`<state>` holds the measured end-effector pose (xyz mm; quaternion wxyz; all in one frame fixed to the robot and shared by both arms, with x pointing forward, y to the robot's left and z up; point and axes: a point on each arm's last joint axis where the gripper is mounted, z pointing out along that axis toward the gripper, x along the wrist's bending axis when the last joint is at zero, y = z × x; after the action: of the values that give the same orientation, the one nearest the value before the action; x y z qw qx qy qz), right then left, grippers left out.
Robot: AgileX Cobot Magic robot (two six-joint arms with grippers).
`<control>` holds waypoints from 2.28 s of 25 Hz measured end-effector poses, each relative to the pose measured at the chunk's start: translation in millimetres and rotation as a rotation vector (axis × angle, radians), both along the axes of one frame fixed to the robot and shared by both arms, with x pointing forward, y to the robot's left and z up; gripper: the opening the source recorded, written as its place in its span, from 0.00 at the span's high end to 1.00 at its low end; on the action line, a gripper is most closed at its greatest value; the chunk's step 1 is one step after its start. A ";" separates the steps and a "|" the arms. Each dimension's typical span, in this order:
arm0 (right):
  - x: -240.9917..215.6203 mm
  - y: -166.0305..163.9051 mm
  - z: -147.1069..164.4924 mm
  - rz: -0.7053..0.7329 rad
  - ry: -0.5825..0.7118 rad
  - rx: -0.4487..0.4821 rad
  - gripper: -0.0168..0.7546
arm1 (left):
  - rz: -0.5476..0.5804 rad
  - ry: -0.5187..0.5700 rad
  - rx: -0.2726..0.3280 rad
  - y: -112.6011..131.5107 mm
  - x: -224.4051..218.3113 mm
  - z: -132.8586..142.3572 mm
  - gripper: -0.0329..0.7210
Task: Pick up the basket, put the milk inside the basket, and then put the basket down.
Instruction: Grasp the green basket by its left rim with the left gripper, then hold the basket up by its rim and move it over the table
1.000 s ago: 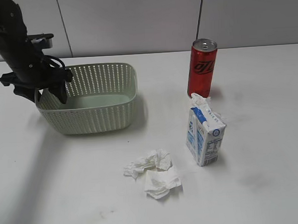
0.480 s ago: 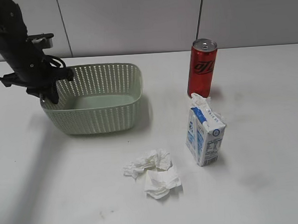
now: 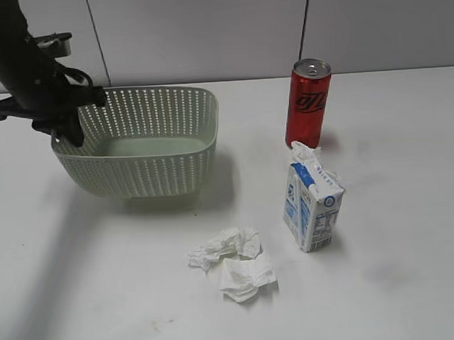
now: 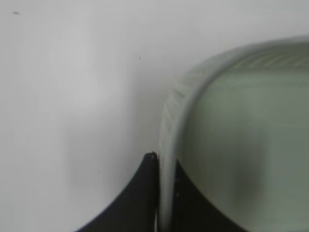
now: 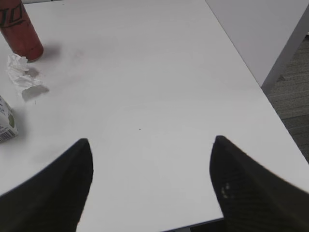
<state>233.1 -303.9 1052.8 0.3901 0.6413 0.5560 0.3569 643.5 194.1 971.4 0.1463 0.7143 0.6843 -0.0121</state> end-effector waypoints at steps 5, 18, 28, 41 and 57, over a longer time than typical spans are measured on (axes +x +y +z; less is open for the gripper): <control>0.0 0.0 0.0 0.000 0.000 0.000 0.24 | -0.018 -0.004 -0.005 2.6 -15.0 33.8 0.96; 0.1 1.8 -0.2 0.013 0.000 0.020 0.24 | -0.028 -0.066 -0.027 12.3 -62.7 117.1 0.96; 28.0 11.0 28.4 0.079 0.132 0.139 0.24 | -0.022 -0.005 -0.010 14.8 -71.8 101.1 0.96; 154.5 12.1 30.0 0.187 0.609 0.147 0.24 | -0.008 -0.046 0.013 17.4 -69.4 84.8 0.96; 280.1 125.3 -5.8 0.532 0.805 0.044 0.24 | 0.001 -0.029 0.015 18.1 -72.5 69.1 0.96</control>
<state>513.2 -178.7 1047.1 0.0257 0.5721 0.7999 0.1795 571.0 212.2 1040.6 0.1509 0.7150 0.6827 0.0032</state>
